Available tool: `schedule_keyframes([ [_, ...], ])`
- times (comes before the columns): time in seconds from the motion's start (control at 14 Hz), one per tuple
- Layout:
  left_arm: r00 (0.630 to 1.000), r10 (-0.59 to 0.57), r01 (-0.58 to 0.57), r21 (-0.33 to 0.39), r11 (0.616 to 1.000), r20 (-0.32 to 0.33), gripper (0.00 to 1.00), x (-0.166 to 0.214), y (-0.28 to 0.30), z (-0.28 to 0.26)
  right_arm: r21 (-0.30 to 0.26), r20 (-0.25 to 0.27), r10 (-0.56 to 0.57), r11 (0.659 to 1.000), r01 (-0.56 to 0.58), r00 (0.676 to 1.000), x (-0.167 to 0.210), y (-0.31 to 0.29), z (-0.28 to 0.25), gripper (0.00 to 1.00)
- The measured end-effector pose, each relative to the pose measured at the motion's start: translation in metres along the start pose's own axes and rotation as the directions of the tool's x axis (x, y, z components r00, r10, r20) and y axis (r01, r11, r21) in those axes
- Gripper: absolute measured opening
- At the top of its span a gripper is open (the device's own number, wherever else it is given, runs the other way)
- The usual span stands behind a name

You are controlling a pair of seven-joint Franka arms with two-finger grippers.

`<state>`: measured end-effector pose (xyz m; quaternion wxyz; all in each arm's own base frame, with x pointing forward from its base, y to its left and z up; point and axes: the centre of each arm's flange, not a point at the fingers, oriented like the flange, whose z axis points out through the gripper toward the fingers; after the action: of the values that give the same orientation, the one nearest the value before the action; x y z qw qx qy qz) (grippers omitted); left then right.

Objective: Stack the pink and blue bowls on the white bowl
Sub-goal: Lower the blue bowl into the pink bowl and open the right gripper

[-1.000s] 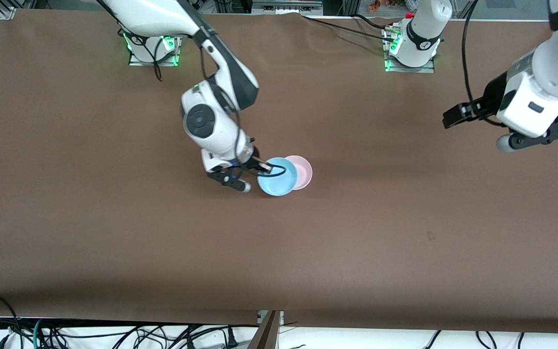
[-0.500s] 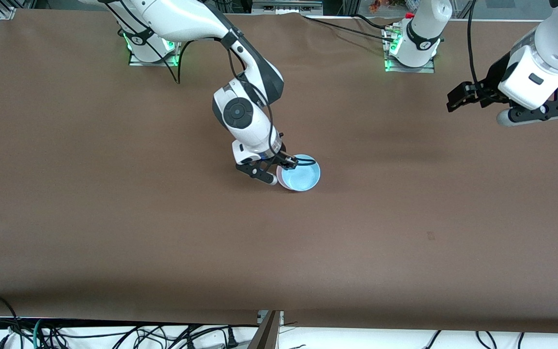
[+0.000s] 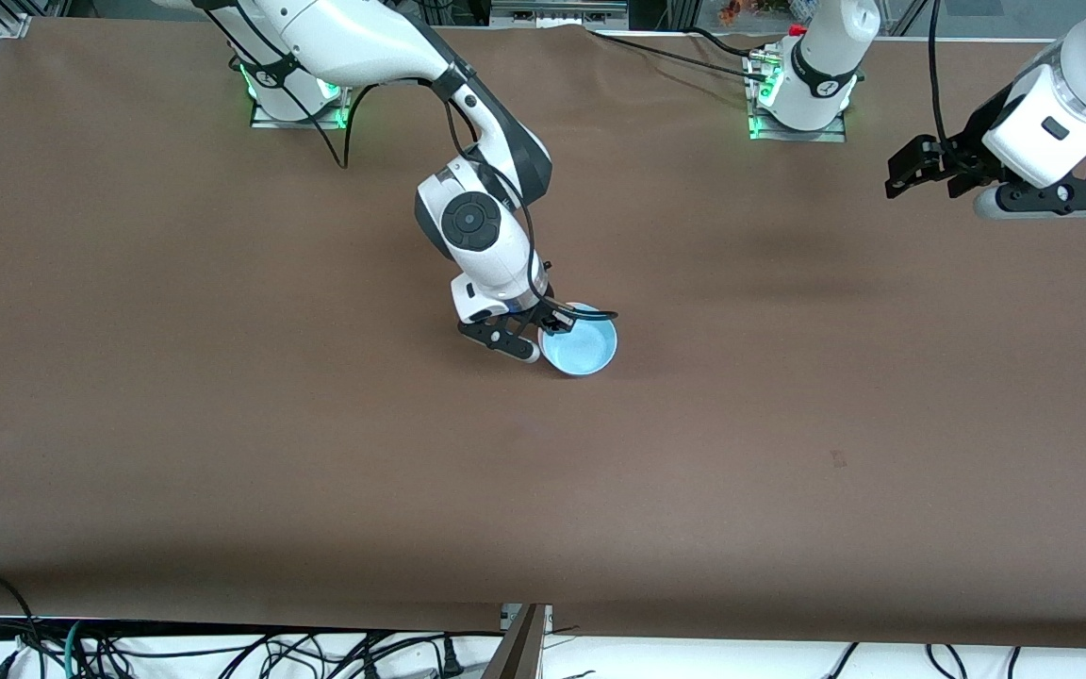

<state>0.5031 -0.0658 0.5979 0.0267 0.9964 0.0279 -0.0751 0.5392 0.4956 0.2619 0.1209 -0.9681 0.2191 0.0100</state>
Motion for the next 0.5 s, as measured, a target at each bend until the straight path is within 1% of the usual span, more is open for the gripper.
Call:
schedule_keyframes([
  [0.14,1.000,0.029,-0.028,0.017,0.999,-0.005,0.81,-0.0036,-0.0069,0.0016,-0.023,0.013,-0.002,1.000,0.003,1.000,-0.0027,0.0020,0.0029,0.02],
  [0.36,0.999,0.050,-0.050,0.018,0.999,-0.009,0.81,-0.0052,-0.0113,0.0014,-0.072,0.042,-0.007,0.997,0.010,0.999,-0.0090,0.0057,0.0073,0.02],
  [0.5,0.997,0.074,-0.074,0.040,0.996,-0.008,0.83,-0.0065,-0.0037,0.0033,-0.084,0.048,-0.008,0.996,0.012,0.999,-0.0102,0.0067,0.0081,0.02],
])
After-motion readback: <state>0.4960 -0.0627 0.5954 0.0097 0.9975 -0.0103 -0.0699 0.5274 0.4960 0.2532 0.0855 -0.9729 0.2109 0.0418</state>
